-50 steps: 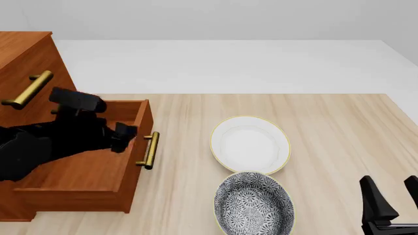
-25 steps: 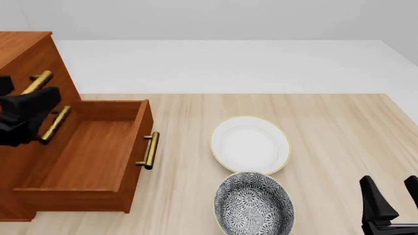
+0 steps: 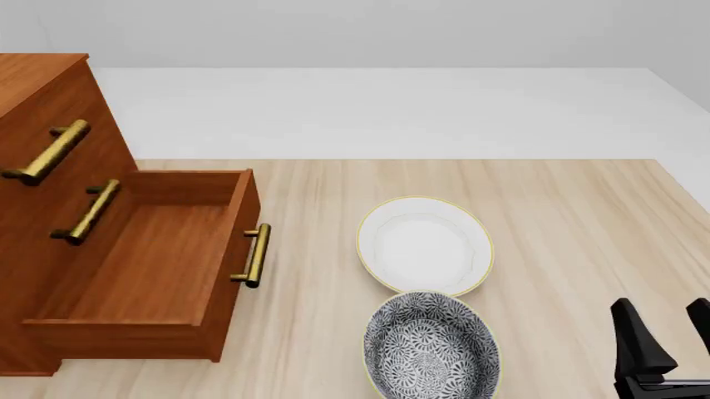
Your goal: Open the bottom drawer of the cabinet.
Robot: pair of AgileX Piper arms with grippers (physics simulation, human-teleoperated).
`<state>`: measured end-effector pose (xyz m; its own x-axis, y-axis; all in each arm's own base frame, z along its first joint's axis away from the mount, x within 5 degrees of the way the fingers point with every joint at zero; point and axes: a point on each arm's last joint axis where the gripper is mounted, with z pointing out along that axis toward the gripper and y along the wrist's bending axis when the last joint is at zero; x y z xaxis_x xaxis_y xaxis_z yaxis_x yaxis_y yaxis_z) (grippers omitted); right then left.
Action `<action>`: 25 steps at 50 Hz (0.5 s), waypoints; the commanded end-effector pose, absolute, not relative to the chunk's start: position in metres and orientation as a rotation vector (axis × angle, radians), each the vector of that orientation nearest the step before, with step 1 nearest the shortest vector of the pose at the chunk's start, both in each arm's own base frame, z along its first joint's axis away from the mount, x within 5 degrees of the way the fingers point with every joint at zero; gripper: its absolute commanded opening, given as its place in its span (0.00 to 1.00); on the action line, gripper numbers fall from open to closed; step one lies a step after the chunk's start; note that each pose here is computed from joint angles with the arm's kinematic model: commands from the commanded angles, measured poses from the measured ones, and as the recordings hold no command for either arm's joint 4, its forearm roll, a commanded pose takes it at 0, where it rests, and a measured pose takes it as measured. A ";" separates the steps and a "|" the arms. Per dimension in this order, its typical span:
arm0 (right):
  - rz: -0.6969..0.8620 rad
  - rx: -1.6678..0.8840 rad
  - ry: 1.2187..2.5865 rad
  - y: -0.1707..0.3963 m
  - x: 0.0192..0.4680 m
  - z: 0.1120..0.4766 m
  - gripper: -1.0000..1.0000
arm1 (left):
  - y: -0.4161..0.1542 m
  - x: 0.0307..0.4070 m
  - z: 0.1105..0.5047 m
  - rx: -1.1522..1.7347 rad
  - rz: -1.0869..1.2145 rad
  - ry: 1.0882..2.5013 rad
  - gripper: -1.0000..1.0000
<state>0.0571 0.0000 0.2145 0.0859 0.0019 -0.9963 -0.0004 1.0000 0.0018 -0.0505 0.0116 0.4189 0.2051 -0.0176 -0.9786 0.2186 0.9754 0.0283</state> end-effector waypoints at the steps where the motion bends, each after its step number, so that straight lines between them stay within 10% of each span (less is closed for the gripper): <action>1: 0.002 0.001 1.485 0.000 0.057 0.215 1.00 | 0.025 -0.105 0.426 0.160 -0.183 1.238 1.00; 25: 0.002 0.001 1.485 0.000 0.057 0.215 1.00 | 0.034 -0.199 0.450 0.063 -0.207 1.156 1.00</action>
<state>0.0570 0.0000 0.2145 0.0859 0.0019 -0.9963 -0.0004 1.0000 0.0019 -0.1629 0.0317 0.4475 0.3638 -0.1064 -0.9254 0.2040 0.9784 -0.0323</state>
